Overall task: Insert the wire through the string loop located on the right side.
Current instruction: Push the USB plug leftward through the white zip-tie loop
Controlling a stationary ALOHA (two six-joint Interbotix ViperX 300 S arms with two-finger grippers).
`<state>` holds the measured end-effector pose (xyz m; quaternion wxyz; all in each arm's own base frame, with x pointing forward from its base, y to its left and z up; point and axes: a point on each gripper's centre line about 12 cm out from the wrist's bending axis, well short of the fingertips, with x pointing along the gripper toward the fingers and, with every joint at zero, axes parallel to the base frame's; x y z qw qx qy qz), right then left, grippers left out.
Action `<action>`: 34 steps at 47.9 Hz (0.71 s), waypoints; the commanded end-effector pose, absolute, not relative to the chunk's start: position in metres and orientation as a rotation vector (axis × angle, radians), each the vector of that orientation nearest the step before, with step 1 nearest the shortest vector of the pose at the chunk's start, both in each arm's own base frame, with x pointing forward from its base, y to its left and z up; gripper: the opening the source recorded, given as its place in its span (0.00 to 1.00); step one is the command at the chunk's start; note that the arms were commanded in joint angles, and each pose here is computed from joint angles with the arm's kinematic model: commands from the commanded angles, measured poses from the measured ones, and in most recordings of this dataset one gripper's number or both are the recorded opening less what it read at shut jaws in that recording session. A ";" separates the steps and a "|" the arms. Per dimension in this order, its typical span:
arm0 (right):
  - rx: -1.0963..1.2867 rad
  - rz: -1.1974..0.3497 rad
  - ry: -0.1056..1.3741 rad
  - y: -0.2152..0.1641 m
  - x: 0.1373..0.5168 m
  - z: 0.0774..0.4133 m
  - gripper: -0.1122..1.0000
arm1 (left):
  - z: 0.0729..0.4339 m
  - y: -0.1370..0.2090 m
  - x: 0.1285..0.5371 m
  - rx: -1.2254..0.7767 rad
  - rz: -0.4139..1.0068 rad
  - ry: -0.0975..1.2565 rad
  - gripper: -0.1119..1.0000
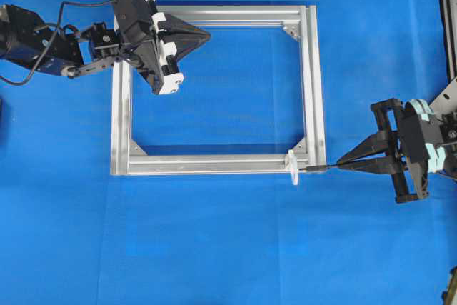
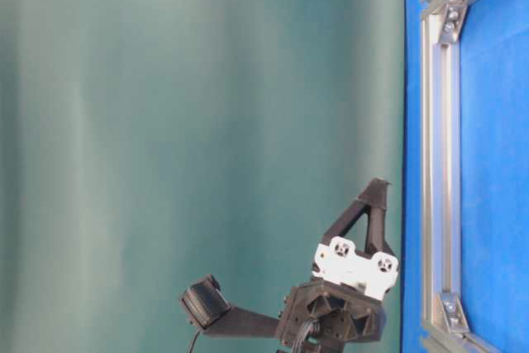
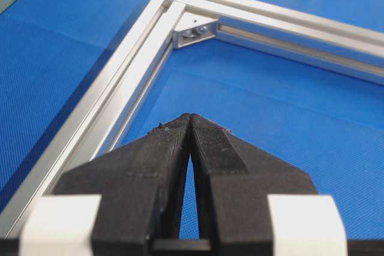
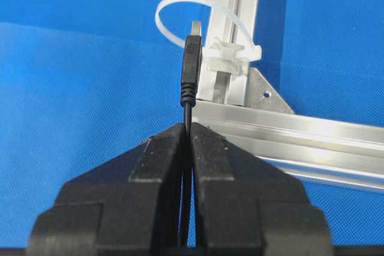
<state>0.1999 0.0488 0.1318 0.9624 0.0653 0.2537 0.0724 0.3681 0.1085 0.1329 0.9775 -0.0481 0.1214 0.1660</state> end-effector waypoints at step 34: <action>0.136 0.146 0.474 0.050 0.206 0.138 0.07 | 0.148 0.107 0.370 -0.090 0.327 0.199 0.10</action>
